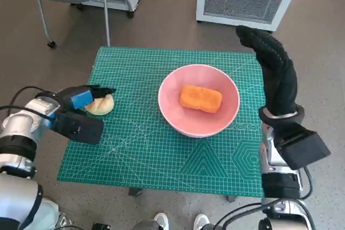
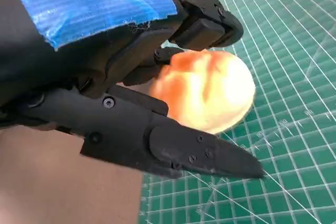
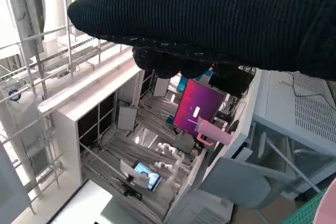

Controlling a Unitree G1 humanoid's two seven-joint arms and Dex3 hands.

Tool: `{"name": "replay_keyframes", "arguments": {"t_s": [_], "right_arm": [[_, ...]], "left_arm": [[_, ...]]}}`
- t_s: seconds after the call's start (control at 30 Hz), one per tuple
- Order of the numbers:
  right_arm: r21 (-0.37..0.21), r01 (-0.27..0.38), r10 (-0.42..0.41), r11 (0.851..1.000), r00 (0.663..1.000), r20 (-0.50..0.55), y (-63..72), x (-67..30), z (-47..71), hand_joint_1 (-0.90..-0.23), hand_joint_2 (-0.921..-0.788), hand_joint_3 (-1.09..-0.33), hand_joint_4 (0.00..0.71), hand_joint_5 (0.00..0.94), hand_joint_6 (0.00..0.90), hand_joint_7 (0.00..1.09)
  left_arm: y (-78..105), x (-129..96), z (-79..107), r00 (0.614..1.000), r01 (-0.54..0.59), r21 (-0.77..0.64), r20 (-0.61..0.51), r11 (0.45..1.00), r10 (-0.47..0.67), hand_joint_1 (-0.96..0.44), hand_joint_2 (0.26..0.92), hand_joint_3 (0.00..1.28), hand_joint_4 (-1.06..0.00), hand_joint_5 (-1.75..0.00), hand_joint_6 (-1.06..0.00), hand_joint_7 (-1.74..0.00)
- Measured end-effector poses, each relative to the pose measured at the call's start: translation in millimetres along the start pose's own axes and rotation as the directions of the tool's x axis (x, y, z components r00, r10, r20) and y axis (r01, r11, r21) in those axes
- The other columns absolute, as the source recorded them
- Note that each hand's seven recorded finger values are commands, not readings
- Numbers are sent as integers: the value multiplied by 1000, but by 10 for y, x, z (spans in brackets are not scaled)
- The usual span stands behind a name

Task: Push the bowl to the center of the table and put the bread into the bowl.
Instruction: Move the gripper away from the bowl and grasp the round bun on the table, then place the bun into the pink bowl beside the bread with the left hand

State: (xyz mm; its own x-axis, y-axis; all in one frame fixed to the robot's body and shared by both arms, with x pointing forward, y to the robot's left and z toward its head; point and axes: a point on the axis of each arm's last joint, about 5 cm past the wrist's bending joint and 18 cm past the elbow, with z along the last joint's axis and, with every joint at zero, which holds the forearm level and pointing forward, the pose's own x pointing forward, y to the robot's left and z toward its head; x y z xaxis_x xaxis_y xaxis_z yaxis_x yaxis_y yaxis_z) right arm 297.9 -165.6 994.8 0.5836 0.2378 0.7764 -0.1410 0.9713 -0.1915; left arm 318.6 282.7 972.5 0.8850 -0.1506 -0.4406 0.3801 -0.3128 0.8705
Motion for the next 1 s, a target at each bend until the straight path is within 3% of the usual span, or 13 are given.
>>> {"name": "replay_keyframes", "arguments": {"t_s": [0.03,0.07,0.1,0.13,0.23,0.33,0.43,0.67,1.0], "right_arm": [[-1,1,-1,1000,1000,0,-1,-1,0,-668,-921,-836,240,1,-1,643],[-1,3,-3,1000,1000,0,-1,-1,1,-668,-921,-836,241,1,-1,643],[-1,4,-4,1000,1000,0,-1,-1,1,-667,-921,-835,241,1,-1,642],[-1,4,-4,1000,1000,1,-2,-1,2,-667,-921,-835,241,1,-1,641],[-3,6,-6,1000,1000,3,-1,0,5,-666,-921,-836,240,0,-1,640],[-3,11,-11,1000,1000,4,-2,-1,7,-665,-921,-836,240,0,-1,639],[-3,12,-12,1000,1000,3,-2,-3,7,-665,-921,-836,240,1,-1,639],[-2,12,-12,1000,1000,1,-1,-4,5,-662,-921,-836,241,1,-1,638],[2,10,-10,1000,1000,-6,7,-3,0,-669,-921,-835,240,0,-1,642]], "left_arm": [[4,2,1,1000,-2,6,-2,1000,2,17,893,39,-653,-38,-682,-59],[7,4,2,1000,-7,11,-5,1000,7,14,899,52,-648,-263,-665,-293],[8,6,4,1000,-13,18,-6,1000,13,9,907,95,-614,-620,-613,-661],[9,8,6,1000,-20,25,-5,999,20,7,912,101,-619,-837,-606,-856],[2,12,15,999,-43,46,6,998,42,3,918,81,-646,-1109,-640,-1015],[-3,9,22,998,-59,65,27,996,57,2,919,65,-656,-1245,-682,-985],[19,-1,24,996,-72,74,55,995,68,2,920,64,-648,-1304,-700,-969],[128,-39,34,986,-111,90,138,990,98,1,920,73,-647,-1256,-665,-1078],[552,-219,-5,916,-344,50,239,938,323,0,920,62,-663,-1187,-667,-1130]]}}
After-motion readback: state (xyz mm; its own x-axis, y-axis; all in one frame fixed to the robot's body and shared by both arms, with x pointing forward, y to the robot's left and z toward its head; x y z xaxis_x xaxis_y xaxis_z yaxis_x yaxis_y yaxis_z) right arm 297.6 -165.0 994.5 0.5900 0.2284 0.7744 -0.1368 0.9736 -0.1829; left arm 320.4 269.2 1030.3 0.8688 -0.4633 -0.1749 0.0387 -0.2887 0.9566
